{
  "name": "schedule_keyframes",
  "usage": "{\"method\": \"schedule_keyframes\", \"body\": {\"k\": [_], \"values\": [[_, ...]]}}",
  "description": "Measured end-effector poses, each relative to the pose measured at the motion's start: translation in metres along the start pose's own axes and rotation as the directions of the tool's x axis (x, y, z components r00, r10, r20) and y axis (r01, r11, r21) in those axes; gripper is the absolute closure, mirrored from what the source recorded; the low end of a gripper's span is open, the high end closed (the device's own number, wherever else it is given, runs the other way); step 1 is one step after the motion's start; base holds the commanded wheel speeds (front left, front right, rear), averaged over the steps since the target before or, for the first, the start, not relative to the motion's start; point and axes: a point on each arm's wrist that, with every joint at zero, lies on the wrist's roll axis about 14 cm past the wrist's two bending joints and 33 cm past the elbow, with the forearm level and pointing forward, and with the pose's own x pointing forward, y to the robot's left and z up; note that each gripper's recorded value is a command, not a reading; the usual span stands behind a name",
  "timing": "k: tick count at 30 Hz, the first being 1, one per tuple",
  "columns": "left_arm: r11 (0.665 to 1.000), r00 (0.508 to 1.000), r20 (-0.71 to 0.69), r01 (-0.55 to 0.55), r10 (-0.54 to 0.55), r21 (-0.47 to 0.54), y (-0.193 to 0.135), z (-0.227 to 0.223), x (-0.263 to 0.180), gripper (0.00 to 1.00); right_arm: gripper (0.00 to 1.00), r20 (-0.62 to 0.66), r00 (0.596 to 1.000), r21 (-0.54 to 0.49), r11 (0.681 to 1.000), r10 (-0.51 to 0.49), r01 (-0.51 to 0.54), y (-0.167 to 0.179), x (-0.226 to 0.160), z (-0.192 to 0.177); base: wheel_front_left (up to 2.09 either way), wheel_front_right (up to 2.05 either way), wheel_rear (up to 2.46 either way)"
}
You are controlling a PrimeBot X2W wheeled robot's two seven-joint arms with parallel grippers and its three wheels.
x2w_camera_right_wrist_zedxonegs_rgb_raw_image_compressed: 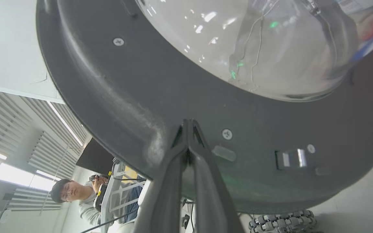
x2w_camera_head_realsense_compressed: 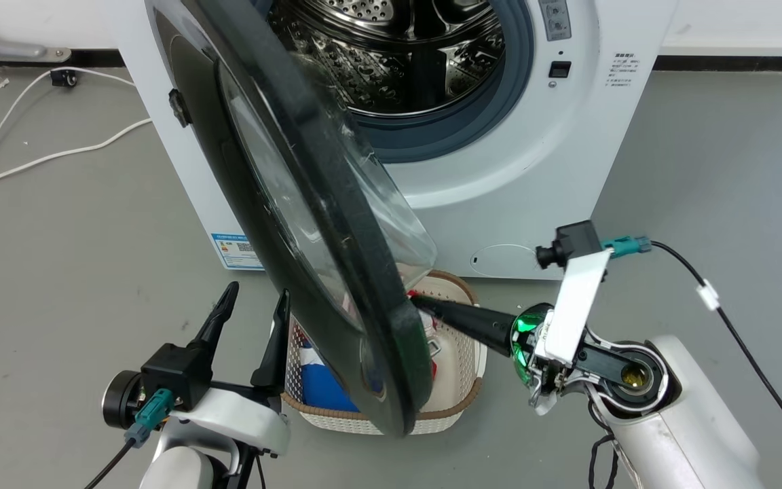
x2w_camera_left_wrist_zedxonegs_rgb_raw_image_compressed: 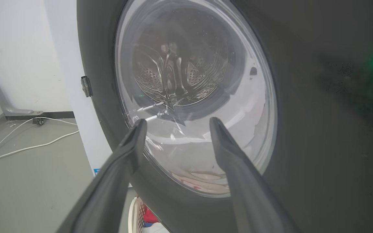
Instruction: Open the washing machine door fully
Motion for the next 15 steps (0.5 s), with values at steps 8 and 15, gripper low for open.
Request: {"method": "schedule_keyframes", "body": {"k": [8, 15], "values": [[1.0, 1.0, 0.011, -0.003, 0.003, -0.003, 0.0, 0.004, 0.0, 0.0, 1.0, 0.374, 0.926, 0.0, 0.999, -0.041, 0.044, -0.011, -0.033, 0.055, 0.0, 0.0, 0.0], [1.0, 1.0, 0.016, -0.023, 0.023, -0.006, 0.004, 0.006, -0.007, 0.0, 1.0, 0.645, 0.757, -0.008, 0.99, -0.101, 0.139, -0.03, -0.093, 0.085, 0.0, 0.0, 0.0]]}}
